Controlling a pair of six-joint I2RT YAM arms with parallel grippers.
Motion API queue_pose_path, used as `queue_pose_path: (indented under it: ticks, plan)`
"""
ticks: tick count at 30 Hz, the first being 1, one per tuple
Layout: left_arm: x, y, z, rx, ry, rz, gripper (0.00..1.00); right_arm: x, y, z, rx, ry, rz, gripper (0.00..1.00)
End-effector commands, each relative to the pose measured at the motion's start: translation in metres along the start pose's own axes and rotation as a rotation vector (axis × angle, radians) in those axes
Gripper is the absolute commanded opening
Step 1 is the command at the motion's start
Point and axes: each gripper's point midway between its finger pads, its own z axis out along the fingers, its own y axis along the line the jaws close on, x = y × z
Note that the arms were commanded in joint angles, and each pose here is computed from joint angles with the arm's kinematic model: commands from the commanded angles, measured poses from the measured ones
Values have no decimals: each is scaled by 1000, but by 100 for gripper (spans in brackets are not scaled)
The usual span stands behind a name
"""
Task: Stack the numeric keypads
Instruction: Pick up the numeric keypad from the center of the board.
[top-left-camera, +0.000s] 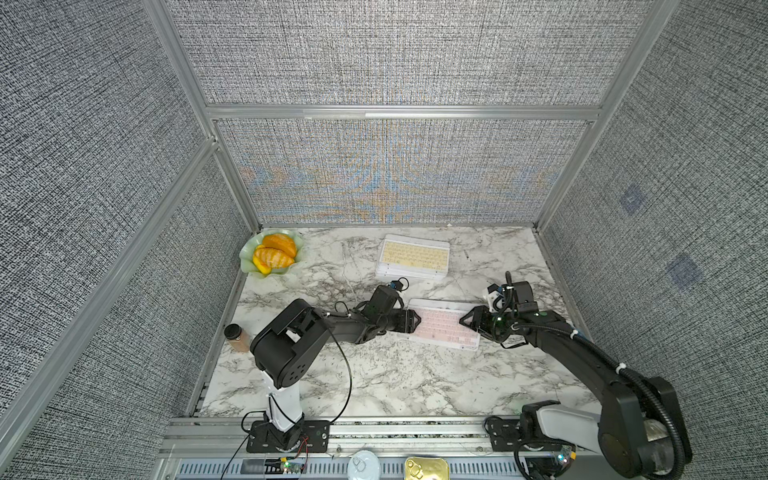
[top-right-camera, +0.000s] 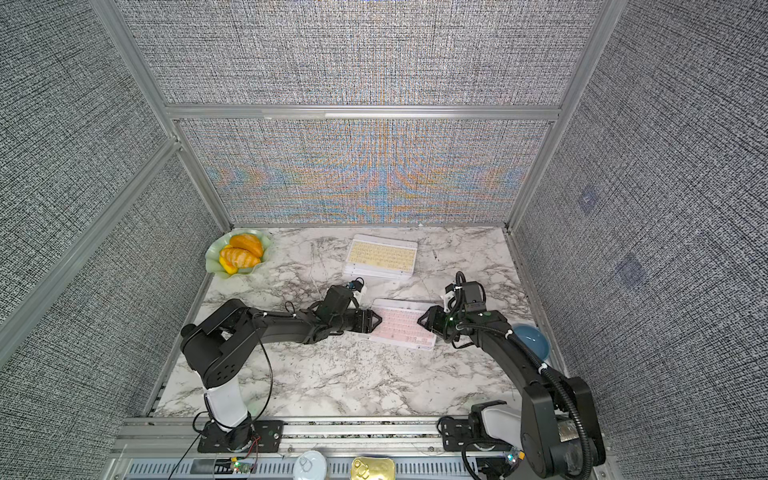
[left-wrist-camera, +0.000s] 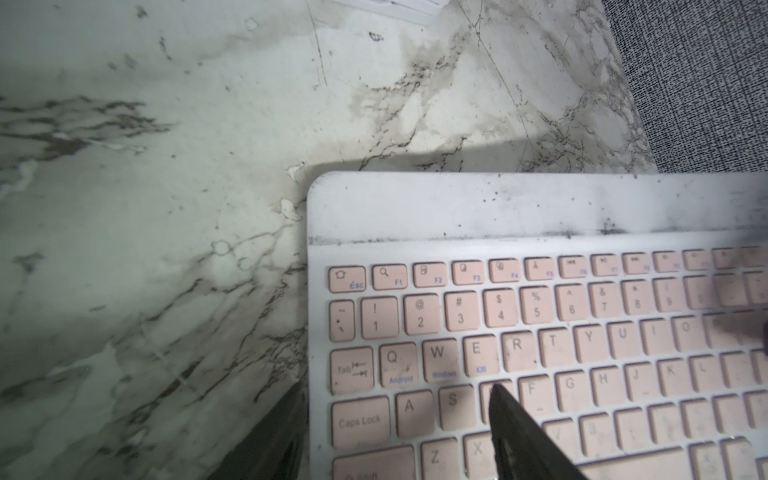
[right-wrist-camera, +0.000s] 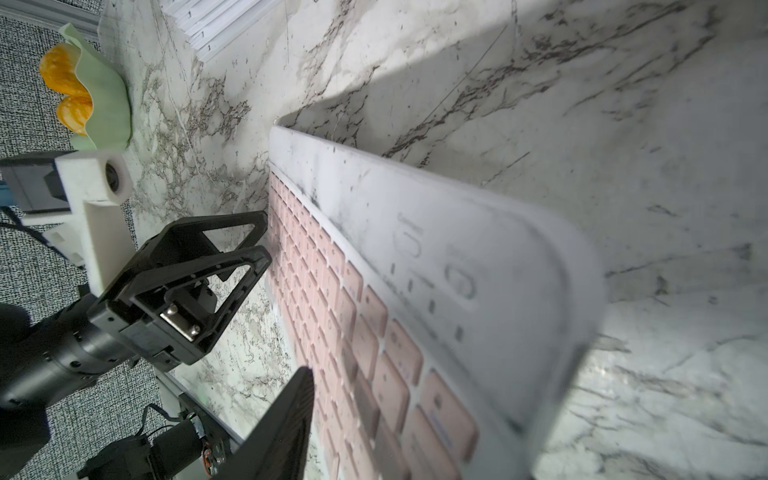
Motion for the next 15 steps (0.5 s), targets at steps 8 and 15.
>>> queue_pose_path:
  ticks: [8,15]
  plan:
    - [68,35,-5,-135,258,-105,70,1,20,-10,-149,7,74,37]
    - [69,35,-5,-136,253,-108,70,1,24,-13,-172,7,90,36]
